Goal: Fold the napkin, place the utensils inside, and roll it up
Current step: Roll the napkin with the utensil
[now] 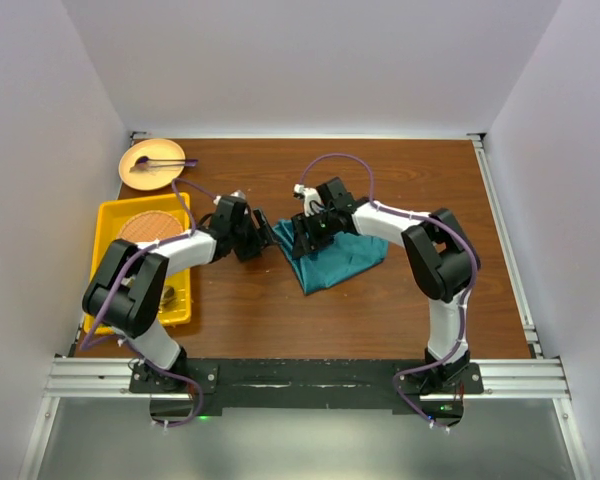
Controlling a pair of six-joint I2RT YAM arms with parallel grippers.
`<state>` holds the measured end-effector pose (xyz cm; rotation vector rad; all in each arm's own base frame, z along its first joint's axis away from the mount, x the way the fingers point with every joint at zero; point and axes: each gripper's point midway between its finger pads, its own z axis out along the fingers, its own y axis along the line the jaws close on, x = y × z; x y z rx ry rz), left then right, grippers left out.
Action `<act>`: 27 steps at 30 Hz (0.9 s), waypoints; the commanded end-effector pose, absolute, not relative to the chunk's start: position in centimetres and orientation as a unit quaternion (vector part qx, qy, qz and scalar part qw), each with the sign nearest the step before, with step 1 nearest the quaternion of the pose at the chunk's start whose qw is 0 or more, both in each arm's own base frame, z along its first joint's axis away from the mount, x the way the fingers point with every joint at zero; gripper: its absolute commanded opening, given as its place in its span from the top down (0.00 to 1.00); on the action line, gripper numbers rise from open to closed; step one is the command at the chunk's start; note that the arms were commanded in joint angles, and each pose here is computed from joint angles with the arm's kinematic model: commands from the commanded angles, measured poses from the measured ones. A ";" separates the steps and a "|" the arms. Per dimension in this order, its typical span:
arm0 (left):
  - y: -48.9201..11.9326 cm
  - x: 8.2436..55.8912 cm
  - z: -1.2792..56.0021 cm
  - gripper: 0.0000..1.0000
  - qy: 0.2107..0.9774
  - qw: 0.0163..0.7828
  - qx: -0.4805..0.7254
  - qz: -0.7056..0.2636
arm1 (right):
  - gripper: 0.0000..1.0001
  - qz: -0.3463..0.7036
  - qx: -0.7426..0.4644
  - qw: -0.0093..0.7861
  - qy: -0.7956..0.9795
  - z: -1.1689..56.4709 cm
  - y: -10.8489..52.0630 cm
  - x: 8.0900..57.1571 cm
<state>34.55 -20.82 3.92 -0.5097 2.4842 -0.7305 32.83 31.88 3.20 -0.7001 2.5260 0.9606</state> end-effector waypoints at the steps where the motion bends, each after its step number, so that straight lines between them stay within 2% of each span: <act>1: -19.0 33.9 6.6 0.25 0.914 0.273 -0.163 -0.251 | 0.40 0.201 -0.274 0.204 0.918 5.3 30.2 33.0; 6: -17.0 34.3 9.8 0.25 0.913 0.306 -0.155 -0.221 | 0.28 0.110 -0.294 0.236 0.920 7.7 30.4 32.7; 10: -14.7 33.7 10.5 0.26 0.909 0.314 -0.177 -0.210 | 0.28 0.059 -0.306 0.247 0.918 8.2 30.9 32.1; 13: -13.3 33.1 10.6 0.27 0.903 0.318 -0.197 -0.210 | 0.34 0.034 -0.306 0.248 0.919 7.6 31.3 31.8; 14: -12.8 33.1 10.6 0.27 0.902 0.319 -0.204 -0.210 | 0.42 0.032 -0.305 0.247 0.919 7.3 31.4 31.8; 17: -12.1 32.7 10.7 0.27 0.896 0.324 -0.212 -0.219 | 0.51 0.042 -0.309 0.246 0.918 6.8 32.5 31.2; 26: -12.4 32.1 10.1 0.29 0.895 0.315 -0.208 -0.239 | 0.54 0.049 -0.318 0.237 0.917 4.8 34.1 31.1; 27: -12.3 32.0 9.9 0.29 0.895 0.314 -0.210 -0.238 | 0.57 0.051 -0.318 0.239 0.916 4.9 34.4 31.0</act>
